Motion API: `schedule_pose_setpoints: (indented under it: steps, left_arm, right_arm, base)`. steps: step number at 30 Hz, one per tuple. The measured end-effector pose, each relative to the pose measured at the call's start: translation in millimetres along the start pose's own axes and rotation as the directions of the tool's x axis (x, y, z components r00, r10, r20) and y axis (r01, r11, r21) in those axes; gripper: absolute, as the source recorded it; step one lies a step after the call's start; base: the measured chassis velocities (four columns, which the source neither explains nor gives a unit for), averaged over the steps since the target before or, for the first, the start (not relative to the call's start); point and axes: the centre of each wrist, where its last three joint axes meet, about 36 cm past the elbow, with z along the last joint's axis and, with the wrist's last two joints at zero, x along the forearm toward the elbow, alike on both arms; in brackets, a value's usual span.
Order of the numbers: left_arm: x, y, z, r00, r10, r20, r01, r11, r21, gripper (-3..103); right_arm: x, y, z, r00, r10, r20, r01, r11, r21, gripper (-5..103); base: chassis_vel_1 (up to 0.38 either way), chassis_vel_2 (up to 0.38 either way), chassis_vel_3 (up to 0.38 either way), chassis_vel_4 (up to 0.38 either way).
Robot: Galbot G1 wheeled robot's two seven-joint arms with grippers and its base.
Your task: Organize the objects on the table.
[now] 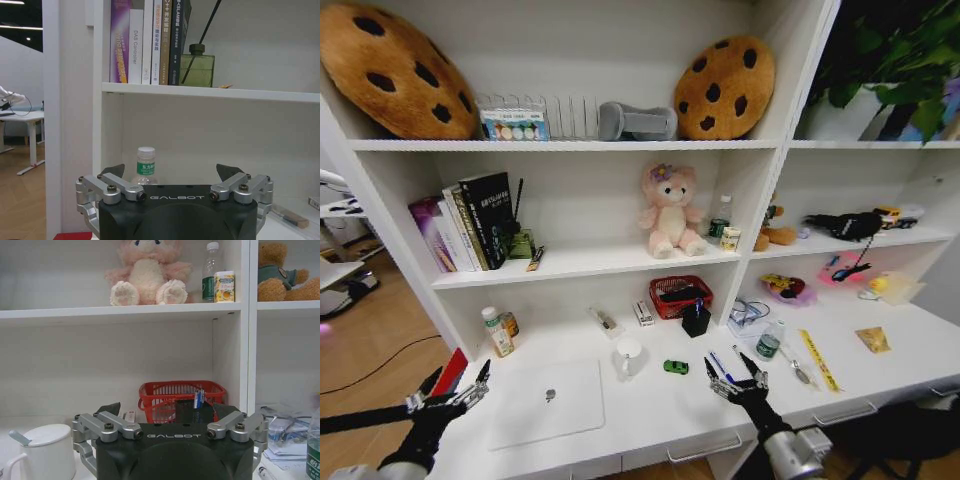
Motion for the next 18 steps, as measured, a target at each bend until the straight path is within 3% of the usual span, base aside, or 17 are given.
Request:
schedule_pose_setpoints:
  steps: [12,18]
  left_arm:
    - [-1.8,1.3,-16.9,0.998,0.068,0.012,-0.067,0.996,-0.067,100]
    - [-2.0,-3.4,-21.1,0.997,0.081,0.021,-0.079,0.995,-0.058,100]
  right_arm:
    - [-3.5,1.4,3.6,1.000,-0.013,0.018,0.013,1.000,-0.010,100]
    - [-5.9,-0.1,5.7,0.997,-0.038,0.060,0.039,0.999,-0.020,100]
  base:
    - [-0.179,-0.174,0.186,0.177]
    - [-0.161,-0.190,0.195,0.194]
